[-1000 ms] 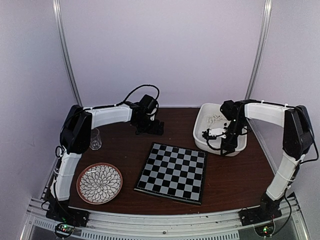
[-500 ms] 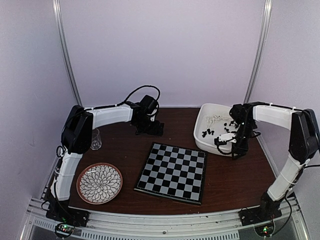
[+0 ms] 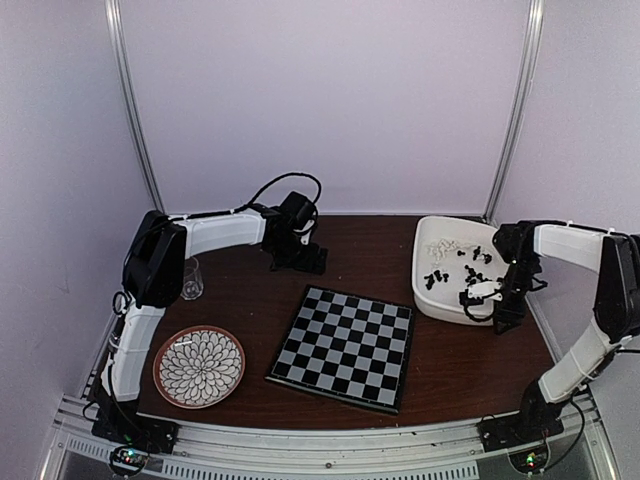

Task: Set up the chess pieces on the board
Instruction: Move the storage box to the corner of the board.

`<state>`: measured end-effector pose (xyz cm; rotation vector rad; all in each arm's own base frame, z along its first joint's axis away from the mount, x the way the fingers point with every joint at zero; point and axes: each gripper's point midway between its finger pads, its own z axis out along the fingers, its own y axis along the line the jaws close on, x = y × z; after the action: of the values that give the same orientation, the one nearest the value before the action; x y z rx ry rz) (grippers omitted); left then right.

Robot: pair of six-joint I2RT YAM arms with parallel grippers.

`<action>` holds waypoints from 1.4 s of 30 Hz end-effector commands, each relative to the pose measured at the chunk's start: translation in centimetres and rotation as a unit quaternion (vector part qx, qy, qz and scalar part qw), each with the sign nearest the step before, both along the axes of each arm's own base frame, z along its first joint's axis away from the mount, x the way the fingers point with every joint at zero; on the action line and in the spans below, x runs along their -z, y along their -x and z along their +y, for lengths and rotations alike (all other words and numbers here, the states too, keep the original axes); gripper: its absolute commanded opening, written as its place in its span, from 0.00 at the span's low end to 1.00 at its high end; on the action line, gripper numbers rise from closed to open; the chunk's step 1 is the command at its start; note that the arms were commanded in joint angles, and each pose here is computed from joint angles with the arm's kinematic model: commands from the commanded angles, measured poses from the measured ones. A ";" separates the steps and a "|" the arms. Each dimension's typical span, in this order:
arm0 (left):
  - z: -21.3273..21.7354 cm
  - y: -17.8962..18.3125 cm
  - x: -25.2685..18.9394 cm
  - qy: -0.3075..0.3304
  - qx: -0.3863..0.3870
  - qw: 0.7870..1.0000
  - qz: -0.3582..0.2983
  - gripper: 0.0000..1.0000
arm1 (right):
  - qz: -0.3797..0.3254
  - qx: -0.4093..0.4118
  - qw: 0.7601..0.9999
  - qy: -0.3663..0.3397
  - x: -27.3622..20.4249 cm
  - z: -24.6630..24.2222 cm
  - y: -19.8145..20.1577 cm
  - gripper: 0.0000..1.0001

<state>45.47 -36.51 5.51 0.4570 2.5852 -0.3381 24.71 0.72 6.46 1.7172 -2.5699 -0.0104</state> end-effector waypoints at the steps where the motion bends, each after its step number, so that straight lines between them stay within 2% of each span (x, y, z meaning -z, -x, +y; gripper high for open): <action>1: -1.5 0.3 -1.4 0.032 0.025 0.999 -0.008 0.93 | 0.021 -0.025 0.999 0.030 0.1 -1.9 2.8 0.56; 7: -1.3 0.6 -1.0 0.024 0.025 0.999 0.000 0.93 | 0.032 -0.039 0.997 0.064 0.5 -4.3 5.9 0.56; 12: 0.0 1.5 -0.8 0.006 0.023 1.000 0.006 0.93 | 0.030 -0.038 0.997 0.063 -0.7 -5.0 7.7 0.57; 15: 1.7 2.5 -2.5 -0.020 0.024 1.000 -0.001 0.94 | -0.023 -0.027 0.999 0.004 -4.1 -2.8 7.0 0.62; 17: 3.1 3.3 -4.0 -0.033 0.021 0.999 -0.013 0.94 | -0.083 -0.009 0.995 -0.057 -7.2 -0.6 5.8 0.72; 19: 4.5 4.5 -4.7 -0.044 0.019 0.999 -0.015 0.94 | -0.131 0.000 0.985 -0.108 -9.7 1.5 5.0 0.77; 22: 5.8 7.4 -3.8 -0.041 0.033 0.998 0.019 0.95 | -0.158 -0.020 0.976 -0.149 -11.2 5.0 4.6 0.78; 25: 5.6 10.4 -3.1 -0.011 0.054 0.996 0.070 0.95 | -0.147 -0.056 0.977 -0.148 -10.2 8.1 4.6 0.69; 27: 6.2 11.4 -2.9 -0.007 0.048 0.996 0.080 0.95 | -0.143 -0.093 0.975 -0.141 -9.4 9.9 4.7 0.58; 28: 6.6 11.6 -2.8 -0.010 0.045 0.996 0.078 0.95 | -0.140 -0.111 0.974 -0.136 -8.8 10.7 4.6 0.50; 31: 7.6 11.8 -2.7 -0.020 0.033 0.997 0.068 0.95 | -0.113 -0.178 0.972 -0.106 -6.9 12.8 5.5 0.01; 36: 7.2 12.3 -1.7 -0.005 0.036 0.996 0.084 0.95 | -0.121 -0.275 0.954 -0.012 -2.1 14.3 5.9 0.00; 42: 7.5 13.6 -0.2 -0.001 0.030 0.993 0.116 0.94 | -0.142 -0.285 0.947 0.043 0.6 15.8 3.8 0.00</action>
<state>32.58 -28.54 6.02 0.5466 2.7920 -0.3649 17.75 15.56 6.45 2.4985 -2.0252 0.1627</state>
